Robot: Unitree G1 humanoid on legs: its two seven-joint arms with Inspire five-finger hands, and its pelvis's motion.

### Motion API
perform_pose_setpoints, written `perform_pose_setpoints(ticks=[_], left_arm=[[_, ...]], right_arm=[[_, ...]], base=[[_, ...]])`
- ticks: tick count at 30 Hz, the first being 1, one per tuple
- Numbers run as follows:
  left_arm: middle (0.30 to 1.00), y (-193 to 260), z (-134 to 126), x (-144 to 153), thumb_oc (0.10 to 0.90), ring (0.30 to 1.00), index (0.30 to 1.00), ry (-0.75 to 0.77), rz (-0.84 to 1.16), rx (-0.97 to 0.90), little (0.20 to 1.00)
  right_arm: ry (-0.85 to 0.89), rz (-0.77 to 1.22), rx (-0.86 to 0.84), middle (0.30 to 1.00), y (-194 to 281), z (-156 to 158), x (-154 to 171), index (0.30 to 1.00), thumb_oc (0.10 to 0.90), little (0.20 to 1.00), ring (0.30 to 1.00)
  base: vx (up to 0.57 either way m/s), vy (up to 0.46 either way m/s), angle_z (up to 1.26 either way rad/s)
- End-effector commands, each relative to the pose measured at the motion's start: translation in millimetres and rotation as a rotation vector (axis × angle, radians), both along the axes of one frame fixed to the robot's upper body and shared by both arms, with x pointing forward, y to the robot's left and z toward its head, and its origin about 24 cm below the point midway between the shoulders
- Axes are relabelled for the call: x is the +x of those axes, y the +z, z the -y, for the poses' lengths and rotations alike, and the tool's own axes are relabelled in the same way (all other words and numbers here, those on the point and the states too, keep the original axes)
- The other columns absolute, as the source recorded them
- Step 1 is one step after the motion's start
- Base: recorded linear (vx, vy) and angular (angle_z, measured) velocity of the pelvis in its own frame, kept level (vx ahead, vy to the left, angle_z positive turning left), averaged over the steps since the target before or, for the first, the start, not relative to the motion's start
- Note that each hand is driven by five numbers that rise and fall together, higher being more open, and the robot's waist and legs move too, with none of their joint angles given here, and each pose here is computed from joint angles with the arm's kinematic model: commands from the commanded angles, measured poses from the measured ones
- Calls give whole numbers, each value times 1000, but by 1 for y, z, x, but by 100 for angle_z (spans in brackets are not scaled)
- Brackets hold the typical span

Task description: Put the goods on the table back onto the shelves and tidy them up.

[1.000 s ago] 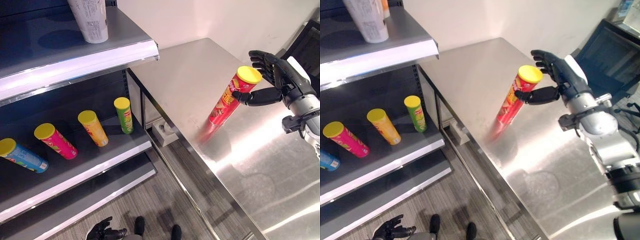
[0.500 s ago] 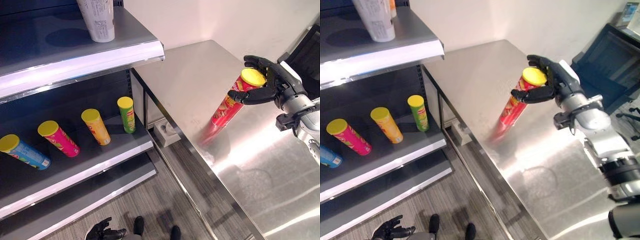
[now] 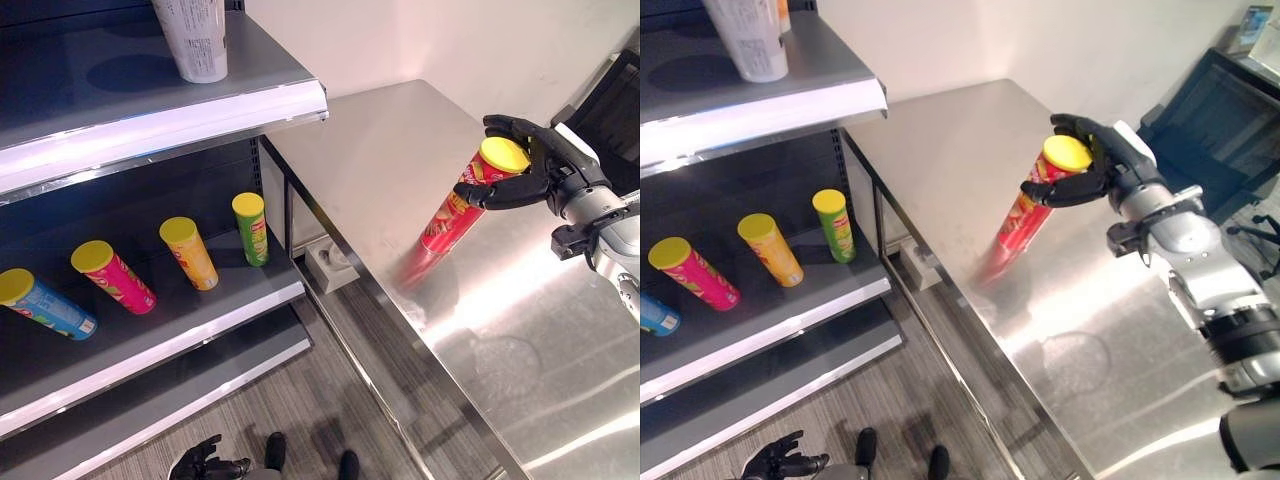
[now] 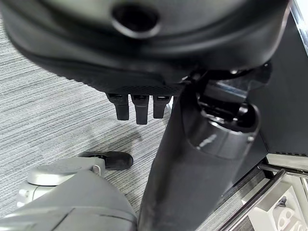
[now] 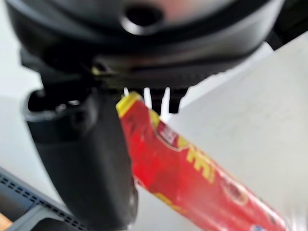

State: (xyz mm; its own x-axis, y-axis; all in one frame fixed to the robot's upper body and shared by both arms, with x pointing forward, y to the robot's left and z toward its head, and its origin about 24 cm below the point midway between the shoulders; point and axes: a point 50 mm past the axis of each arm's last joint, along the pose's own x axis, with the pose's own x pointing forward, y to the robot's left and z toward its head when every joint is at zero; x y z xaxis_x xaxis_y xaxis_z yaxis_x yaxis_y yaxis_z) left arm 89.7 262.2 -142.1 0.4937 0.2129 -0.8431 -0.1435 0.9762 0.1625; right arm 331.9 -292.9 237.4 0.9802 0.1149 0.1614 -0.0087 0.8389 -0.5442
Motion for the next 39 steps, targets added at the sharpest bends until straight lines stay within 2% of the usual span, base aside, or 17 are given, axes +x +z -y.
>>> perform_pose_setpoints(ticks=[1,4,5,6,14,21,26,27,33,39], left_arm=[[900,5,-9,10,800,900,900,-104,7,56,900],[900,5,-8,11,800,900,900,-109,10,54,900],[900,6,-8,12,800,900,900,-114,9,55,900],[900,5,-8,12,800,900,900,-114,9,55,900],[900,6,-10,11,800,900,900,-111,11,55,900],[900,8,-12,14,800,900,900,-92,26,57,900],[900,10,-16,15,800,900,900,-50,39,65,900],[900,10,-16,15,800,900,900,-36,48,63,900],[900,14,-17,20,800,900,900,-33,78,64,900],[900,16,-22,20,800,900,900,-8,98,61,900]], right_arm=[[7,209,-28,900,68,1,-6,900,800,900,900],[12,191,-36,900,65,1,-5,900,800,900,900],[0,164,-50,500,63,4,-4,500,533,500,500],[0,164,-50,302,63,4,-4,302,402,302,302],[-6,114,-118,300,65,7,-5,300,400,300,300],[-12,162,-86,300,63,10,-13,300,400,300,300],[10,298,25,300,59,8,-32,300,400,300,300],[31,403,105,300,62,5,-43,300,400,300,300],[168,643,253,300,76,-16,-68,300,400,300,300],[349,790,286,300,95,-42,-90,300,400,300,300]], base=[[0,0,0],[0,0,0],[0,0,0],[0,0,0],[0,0,0],[-4,-3,0],[-35,-52,5],[-57,-90,15],[-110,-137,20],[-224,-194,60]])
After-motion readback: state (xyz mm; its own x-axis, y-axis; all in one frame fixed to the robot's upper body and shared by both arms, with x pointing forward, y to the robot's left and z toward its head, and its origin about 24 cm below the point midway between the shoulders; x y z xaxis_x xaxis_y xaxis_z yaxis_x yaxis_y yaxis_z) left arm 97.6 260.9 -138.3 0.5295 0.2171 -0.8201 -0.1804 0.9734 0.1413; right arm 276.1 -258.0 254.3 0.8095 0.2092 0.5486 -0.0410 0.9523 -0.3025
